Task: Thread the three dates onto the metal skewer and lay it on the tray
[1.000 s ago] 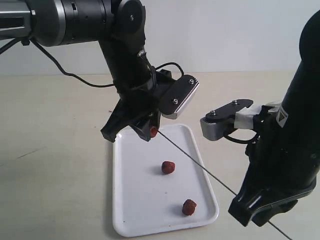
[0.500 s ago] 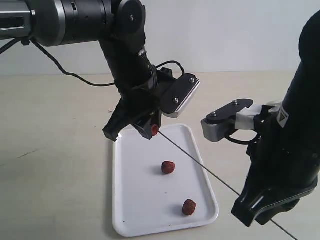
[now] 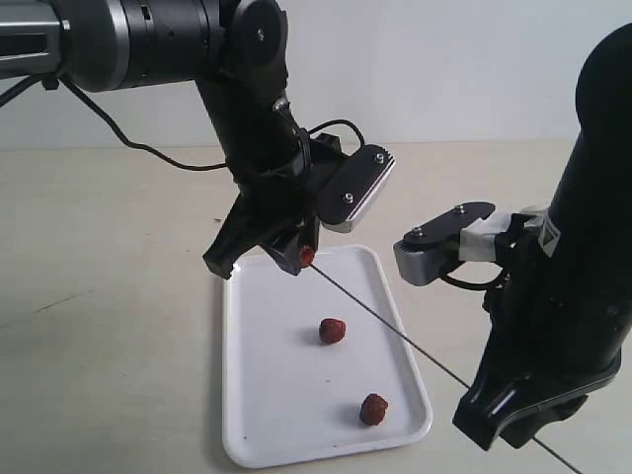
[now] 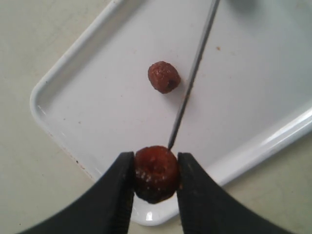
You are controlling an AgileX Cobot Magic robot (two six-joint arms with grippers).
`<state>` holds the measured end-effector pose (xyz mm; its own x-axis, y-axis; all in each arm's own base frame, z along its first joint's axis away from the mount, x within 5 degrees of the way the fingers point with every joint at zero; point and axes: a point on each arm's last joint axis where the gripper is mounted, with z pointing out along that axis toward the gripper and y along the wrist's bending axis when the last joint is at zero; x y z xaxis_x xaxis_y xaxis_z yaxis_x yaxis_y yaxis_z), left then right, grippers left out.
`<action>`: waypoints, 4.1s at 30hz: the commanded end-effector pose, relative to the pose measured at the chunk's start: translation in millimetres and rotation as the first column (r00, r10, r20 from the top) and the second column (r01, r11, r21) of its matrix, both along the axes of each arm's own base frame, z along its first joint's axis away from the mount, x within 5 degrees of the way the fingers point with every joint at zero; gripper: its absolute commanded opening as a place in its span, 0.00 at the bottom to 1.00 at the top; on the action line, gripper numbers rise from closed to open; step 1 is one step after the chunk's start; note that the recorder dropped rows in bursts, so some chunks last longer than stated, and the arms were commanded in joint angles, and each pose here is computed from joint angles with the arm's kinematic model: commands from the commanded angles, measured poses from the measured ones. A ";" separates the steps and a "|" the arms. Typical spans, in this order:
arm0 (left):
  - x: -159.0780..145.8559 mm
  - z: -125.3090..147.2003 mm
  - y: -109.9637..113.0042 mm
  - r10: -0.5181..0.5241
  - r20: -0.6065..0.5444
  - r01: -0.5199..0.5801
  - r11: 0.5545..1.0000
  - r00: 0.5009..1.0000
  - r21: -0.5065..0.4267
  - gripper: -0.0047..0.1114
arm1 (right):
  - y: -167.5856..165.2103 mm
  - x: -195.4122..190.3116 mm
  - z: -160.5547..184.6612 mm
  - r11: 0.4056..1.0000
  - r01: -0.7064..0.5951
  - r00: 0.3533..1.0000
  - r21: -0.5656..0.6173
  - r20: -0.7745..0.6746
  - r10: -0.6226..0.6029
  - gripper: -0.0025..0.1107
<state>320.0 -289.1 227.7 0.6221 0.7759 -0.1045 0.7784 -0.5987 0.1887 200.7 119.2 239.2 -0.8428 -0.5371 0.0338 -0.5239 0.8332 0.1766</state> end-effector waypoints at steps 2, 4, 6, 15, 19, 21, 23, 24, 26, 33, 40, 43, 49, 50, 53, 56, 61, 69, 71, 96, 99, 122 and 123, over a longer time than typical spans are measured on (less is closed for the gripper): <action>-2.7 6.3 -0.5 0.007 0.000 -0.007 1.000 1.000 -0.021 0.30 | 0.4 4.4 1.1 1.000 -0.004 1.000 0.005 0.031 0.004 0.02; -3.3 6.4 -1.2 0.010 -0.008 -0.010 1.000 1.000 -0.029 0.30 | 1.2 5.6 -1.2 1.000 -0.003 1.000 0.004 0.025 0.003 0.02; -3.8 6.5 -1.9 0.012 -0.014 -0.013 0.999 1.000 -0.037 0.30 | 2.1 7.3 -3.6 1.000 0.002 1.000 0.004 0.022 -0.002 0.02; -4.0 6.6 -2.1 0.013 -0.016 -0.013 0.999 1.000 -0.039 0.30 | 4.8 13.0 -6.5 0.999 0.028 0.998 0.020 0.058 -0.029 0.02; -4.1 6.6 -2.2 0.010 -0.017 -0.010 0.999 1.000 -0.040 0.30 | 5.0 12.9 -6.5 0.999 0.029 0.998 0.022 0.057 -0.031 0.02; -4.5 6.7 -2.7 0.006 -0.020 -0.007 0.999 1.000 -0.045 0.30 | 5.2 13.5 -6.5 0.999 0.030 0.997 0.024 0.064 -0.032 0.02; -4.8 6.8 -3.1 0.004 -0.023 -0.005 0.999 1.000 -0.050 0.30 | 5.3 13.9 -6.5 0.999 0.031 0.997 0.026 0.068 -0.033 0.02; -4.9 6.8 -3.2 0.005 -0.025 -0.006 0.999 1.000 -0.051 0.30 | 5.3 13.9 -6.5 0.999 0.031 0.997 0.026 0.068 -0.033 0.02; -5.3 6.9 -3.6 0.003 -0.028 -0.005 0.998 1.000 -0.056 0.30 | 5.4 14.1 -6.5 0.999 0.028 0.997 0.027 0.070 -0.030 0.02; -5.3 6.9 -3.7 0.002 -0.029 -0.004 0.998 1.000 -0.057 0.30 | 5.2 13.5 -8.1 1.000 -0.001 0.998 0.020 0.055 0.000 0.02; -5.8 9.0 -3.4 -0.006 -0.023 0.004 0.998 1.000 -0.060 0.30 | 5.9 14.3 -12.2 1.000 -0.003 1.000 0.008 0.025 0.003 0.02; -5.8 9.0 -3.4 -0.014 -0.021 0.012 0.998 1.000 -0.060 0.30 | 6.8 16.1 -8.7 1.000 -0.022 0.999 0.013 0.035 0.022 0.02; -5.8 9.0 -3.4 -0.021 -0.019 0.020 0.998 1.000 -0.059 0.30 | 9.7 19.1 4.7 0.999 -0.045 0.999 0.026 0.027 0.044 0.02; -5.8 9.0 -3.4 -0.021 -0.019 0.020 0.998 1.000 -0.059 0.30 | 9.8 18.8 5.2 0.999 -0.045 0.999 0.026 0.023 0.045 0.02; -5.7 9.3 -3.2 -0.021 -0.018 0.020 0.998 1.000 -0.058 0.30 | 10.2 19.1 5.9 0.998 -0.050 0.998 0.030 0.025 0.049 0.02; -5.7 9.3 -3.2 -0.024 -0.017 0.023 0.998 1.000 -0.058 0.30 | 10.7 18.9 6.0 0.998 -0.057 0.998 0.037 0.024 0.056 0.02; -6.8 9.3 -4.4 -0.029 -0.016 0.028 0.998 0.999 -0.058 0.30 | 10.9 18.9 6.1 0.996 -0.084 0.996 0.041 0.028 0.082 0.02; -13.1 9.2 -10.4 -0.055 -0.017 0.054 0.997 0.998 -0.054 0.30 | 13.4 24.3 9.1 0.992 -0.118 0.992 0.048 0.047 0.116 0.02; -14.3 9.2 -11.6 -0.061 -0.017 0.060 0.997 0.998 -0.054 0.30 | 15.9 29.2 8.9 0.992 -0.118 0.992 0.048 0.048 0.116 0.02; -18.6 9.9 -15.8 -0.064 -0.051 0.059 0.994 0.997 -0.090 0.30 | 27.5 53.8 8.1 0.991 -0.096 0.979 0.095 0.190 0.077 0.02; -18.6 9.9 -15.8 -0.064 -0.051 0.059 0.994 0.997 -0.090 0.30 | 27.5 53.8 8.1 0.991 -0.096 0.979 0.095 0.190 0.077 0.02; -18.3 10.6 -17.7 -0.008 -0.065 0.000 0.994 0.998 -0.114 0.30 | 25.6 50.3 7.6 0.992 -0.094 0.985 0.078 0.150 0.082 0.02; -18.6 10.7 -18.1 -0.005 -0.069 -0.003 0.993 0.998 -0.118 0.30 | 25.6 50.3 7.6 0.992 -0.094 0.985 0.078 0.150 0.082 0.02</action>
